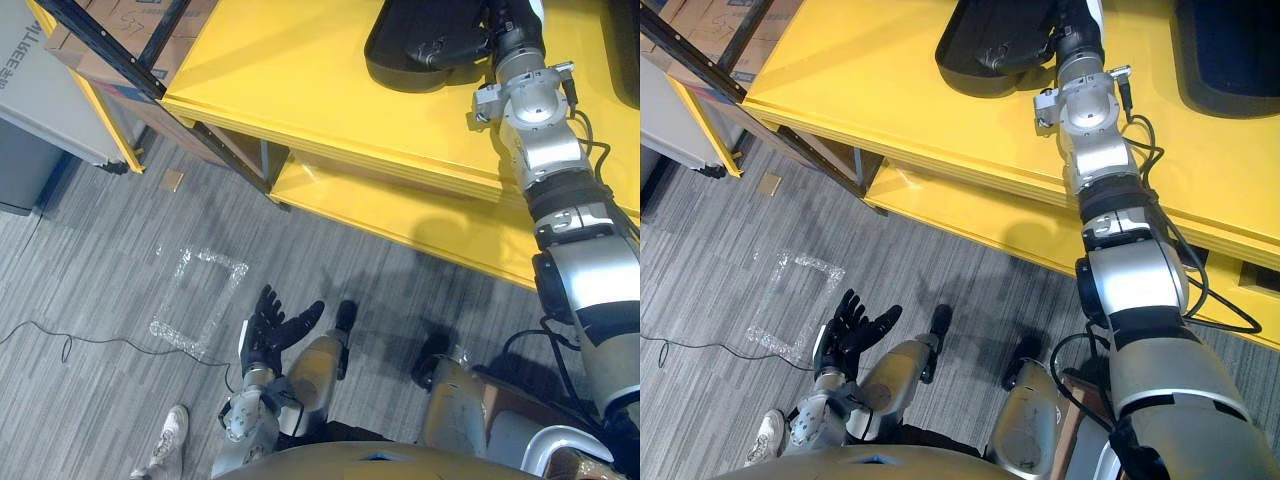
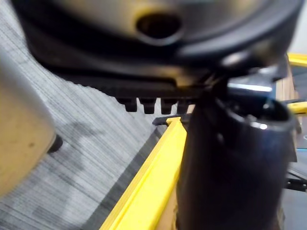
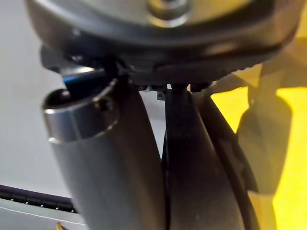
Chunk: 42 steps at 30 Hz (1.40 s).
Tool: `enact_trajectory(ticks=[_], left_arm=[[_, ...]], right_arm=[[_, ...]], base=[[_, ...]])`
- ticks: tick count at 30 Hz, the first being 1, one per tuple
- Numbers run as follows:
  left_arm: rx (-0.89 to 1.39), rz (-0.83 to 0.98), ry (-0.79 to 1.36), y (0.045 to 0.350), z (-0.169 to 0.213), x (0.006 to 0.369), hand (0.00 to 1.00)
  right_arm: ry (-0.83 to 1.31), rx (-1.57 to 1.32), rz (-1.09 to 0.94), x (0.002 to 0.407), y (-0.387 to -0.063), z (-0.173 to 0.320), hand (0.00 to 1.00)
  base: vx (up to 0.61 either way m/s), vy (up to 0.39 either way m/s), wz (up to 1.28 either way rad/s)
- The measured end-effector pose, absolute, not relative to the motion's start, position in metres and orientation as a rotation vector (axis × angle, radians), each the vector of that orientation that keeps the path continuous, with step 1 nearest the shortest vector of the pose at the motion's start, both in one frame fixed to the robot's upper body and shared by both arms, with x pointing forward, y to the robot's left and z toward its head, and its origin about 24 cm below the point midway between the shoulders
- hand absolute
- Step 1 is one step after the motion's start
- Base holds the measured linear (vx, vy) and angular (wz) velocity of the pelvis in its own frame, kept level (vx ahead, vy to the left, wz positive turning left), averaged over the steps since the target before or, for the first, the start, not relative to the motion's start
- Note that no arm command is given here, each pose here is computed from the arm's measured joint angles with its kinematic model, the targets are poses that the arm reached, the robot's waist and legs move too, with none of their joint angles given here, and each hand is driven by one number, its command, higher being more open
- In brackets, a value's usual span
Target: Walk over and take three plastic housings, then place them on the shelf
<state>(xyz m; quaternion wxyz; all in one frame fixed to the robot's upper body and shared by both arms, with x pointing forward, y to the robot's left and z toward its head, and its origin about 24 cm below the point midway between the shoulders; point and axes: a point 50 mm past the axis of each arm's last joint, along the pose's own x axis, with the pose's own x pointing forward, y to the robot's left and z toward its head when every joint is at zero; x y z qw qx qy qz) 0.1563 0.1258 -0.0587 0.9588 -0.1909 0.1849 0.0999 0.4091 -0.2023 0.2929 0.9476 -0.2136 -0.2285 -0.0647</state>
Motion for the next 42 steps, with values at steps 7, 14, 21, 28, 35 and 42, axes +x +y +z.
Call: enact_trajectory(ticks=[7, 14, 21, 28, 35, 42], left_arm=[[-0.384, 0.197, 0.369, 0.125, -0.058, 0.157, 1.00], [-0.393, 0.204, 0.296, 0.130, -0.045, 0.162, 1.00], [-0.397, 0.264, 0.167, 0.154, -0.022, 0.170, 1.00], [-0.325, 0.220, 0.148, 0.156, -0.019, 0.175, 1.00], [-0.280, 0.281, 0.191, 0.174, -0.027, 0.169, 1.00], [-0.248, 0.326, 0.376, 0.176, -0.061, 0.152, 1.00]], right_arm=[[-0.591, -0.394, -0.224, 0.403, -0.202, 0.303, 1.00], [-0.921, -0.199, -0.253, 0.365, -0.178, 0.347, 1.00], [-0.993, -0.184, -0.026, 0.311, -0.146, 0.306, 1.00], [-0.396, -0.421, 0.028, 0.319, -0.176, 0.180, 1.00], [-0.342, -0.330, -0.117, 0.309, -0.214, 0.169, 1.00], [-0.474, -0.298, -0.293, 0.302, -0.228, 0.180, 1.00]], base=[[0.00, 0.000, -0.01], [0.02, -0.002, -0.18], [0.09, 0.033, -0.39], [0.08, 0.042, -0.23], [0.00, 0.036, -0.19], [0.00, 0.010, -0.03]])
